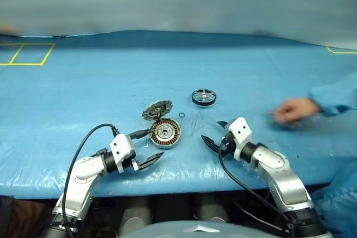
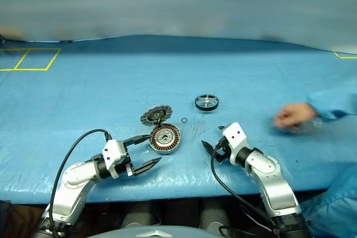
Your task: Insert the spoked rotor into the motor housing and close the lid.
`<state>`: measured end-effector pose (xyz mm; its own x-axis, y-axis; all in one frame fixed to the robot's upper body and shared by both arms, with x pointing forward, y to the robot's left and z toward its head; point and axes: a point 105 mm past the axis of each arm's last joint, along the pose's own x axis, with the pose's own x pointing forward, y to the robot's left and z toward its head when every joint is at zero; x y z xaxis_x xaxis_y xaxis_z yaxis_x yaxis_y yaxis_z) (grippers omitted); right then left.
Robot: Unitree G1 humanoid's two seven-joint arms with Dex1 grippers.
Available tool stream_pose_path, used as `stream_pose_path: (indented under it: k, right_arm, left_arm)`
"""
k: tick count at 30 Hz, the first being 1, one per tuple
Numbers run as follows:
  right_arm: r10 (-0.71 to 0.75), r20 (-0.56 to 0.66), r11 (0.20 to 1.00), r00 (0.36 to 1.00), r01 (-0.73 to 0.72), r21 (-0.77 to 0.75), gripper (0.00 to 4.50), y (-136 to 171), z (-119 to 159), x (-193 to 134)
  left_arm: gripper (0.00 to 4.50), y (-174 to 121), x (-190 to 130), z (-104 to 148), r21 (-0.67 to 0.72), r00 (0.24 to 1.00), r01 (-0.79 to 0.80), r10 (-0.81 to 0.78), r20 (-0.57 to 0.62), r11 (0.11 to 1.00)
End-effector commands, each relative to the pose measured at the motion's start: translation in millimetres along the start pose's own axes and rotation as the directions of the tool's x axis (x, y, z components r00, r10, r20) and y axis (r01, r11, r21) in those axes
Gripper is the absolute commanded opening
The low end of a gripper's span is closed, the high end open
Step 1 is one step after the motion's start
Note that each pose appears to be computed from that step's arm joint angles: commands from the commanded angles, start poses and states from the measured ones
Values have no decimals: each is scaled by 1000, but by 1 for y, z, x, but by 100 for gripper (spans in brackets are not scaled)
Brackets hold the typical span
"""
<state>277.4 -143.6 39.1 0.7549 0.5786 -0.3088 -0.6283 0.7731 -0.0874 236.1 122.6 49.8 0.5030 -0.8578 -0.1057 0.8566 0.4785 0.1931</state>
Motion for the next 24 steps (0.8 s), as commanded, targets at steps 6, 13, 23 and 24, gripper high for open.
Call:
stream_pose_path:
  k: [6, 13, 23, 24]
  right_arm:
    - [-22, 30, 999, 999, 23, -37, 450, -1, 14, 31]
    - [35, 73, 999, 997, -35, 6, 450, 11, 28, 60]
    - [76, 88, 997, 993, -78, 20, 450, 21, 38, 90]
    - [76, 83, 997, 994, -78, 22, 450, 21, 37, 91]
  left_arm:
    - [408, 5, -2, 3, 16, 999, -29, 29, 14, 999]
    - [408, 4, -4, 7, -1, 1000, -18, 18, 25, 1000]
    - [408, 5, -6, 9, 9, 998, -45, 45, 36, 999]
    - [408, 5, -5, 9, 12, 998, -48, 48, 37, 999]
